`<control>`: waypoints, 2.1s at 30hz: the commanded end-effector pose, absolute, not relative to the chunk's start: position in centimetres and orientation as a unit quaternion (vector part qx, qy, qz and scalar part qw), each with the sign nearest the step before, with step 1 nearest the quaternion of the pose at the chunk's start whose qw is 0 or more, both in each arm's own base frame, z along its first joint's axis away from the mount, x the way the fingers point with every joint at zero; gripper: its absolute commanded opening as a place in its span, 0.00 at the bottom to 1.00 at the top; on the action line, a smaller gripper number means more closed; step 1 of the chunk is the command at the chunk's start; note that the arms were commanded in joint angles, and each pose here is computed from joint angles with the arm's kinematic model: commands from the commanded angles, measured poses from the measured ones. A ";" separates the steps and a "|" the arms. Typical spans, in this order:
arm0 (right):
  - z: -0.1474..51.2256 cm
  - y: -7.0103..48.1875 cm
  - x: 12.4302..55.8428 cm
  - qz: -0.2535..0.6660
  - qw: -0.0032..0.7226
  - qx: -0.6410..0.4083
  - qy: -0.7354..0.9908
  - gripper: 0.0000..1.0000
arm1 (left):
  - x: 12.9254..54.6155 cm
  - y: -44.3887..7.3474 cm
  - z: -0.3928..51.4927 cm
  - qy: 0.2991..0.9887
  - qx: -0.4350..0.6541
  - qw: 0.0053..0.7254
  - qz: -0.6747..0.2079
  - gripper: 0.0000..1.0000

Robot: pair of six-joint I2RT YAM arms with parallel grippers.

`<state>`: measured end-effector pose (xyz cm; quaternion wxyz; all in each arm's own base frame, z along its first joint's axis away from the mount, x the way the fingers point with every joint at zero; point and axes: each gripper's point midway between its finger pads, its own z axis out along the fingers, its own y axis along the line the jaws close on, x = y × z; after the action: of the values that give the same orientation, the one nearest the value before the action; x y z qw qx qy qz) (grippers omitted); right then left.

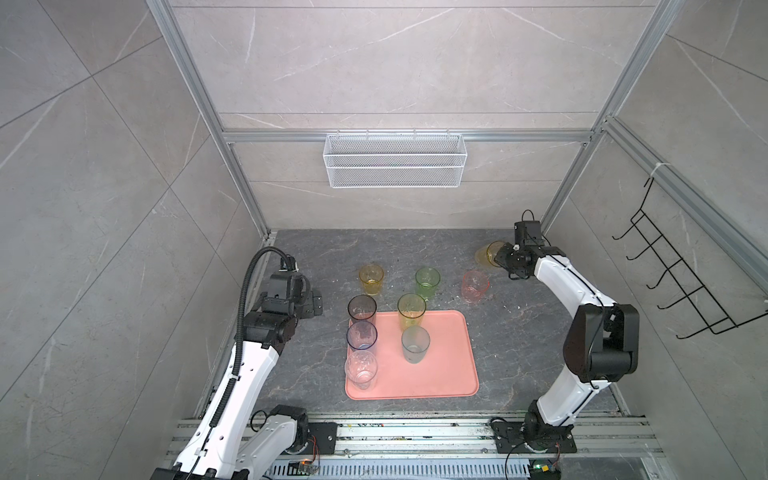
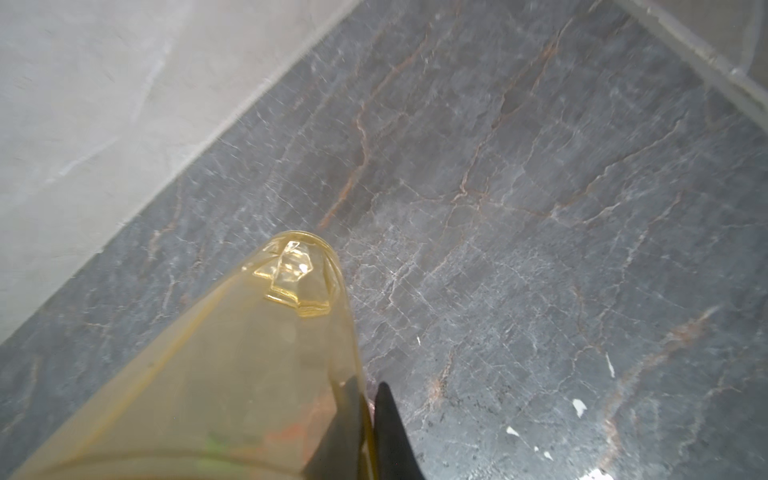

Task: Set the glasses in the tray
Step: 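Lift the amber cup with the right gripper and carry it toward the tray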

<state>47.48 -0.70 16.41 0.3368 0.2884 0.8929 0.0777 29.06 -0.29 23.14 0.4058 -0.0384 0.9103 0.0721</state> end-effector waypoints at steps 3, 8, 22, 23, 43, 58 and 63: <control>20.7 0.5 46.7 0.103 0.373 0.265 0.883 0.00 | 29.2 -0.4 23.7 0.907 -0.029 0.414 0.069 0.99; 22.4 2.0 45.4 0.114 0.371 0.241 0.890 0.00 | 29.2 -0.4 23.7 0.907 -0.029 0.414 0.069 0.99; 26.4 7.6 39.6 0.121 0.332 0.135 0.926 0.00 | 29.0 -0.6 24.2 0.905 -0.031 0.420 0.060 0.99; 26.5 8.1 39.0 0.120 0.327 0.125 0.929 0.00 | 29.0 -0.6 24.3 0.905 -0.031 0.421 0.059 0.99; 25.9 12.1 26.0 0.064 0.224 0.002 0.972 0.00 | 28.8 -0.9 24.3 0.906 -0.029 0.419 0.050 0.99; 20.7 14.2 19.6 0.006 0.146 -0.058 0.988 0.00 | 29.1 -1.1 23.7 0.912 -0.026 0.407 0.049 0.99; 19.1 16.1 18.4 0.008 0.137 -0.074 0.988 0.00 | 29.2 -1.2 23.6 0.912 -0.025 0.406 0.047 0.99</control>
<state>18.60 15.57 19.30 0.1255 -0.0894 0.9880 0.0048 28.87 -1.05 22.59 0.3944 -0.0281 0.9170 0.0523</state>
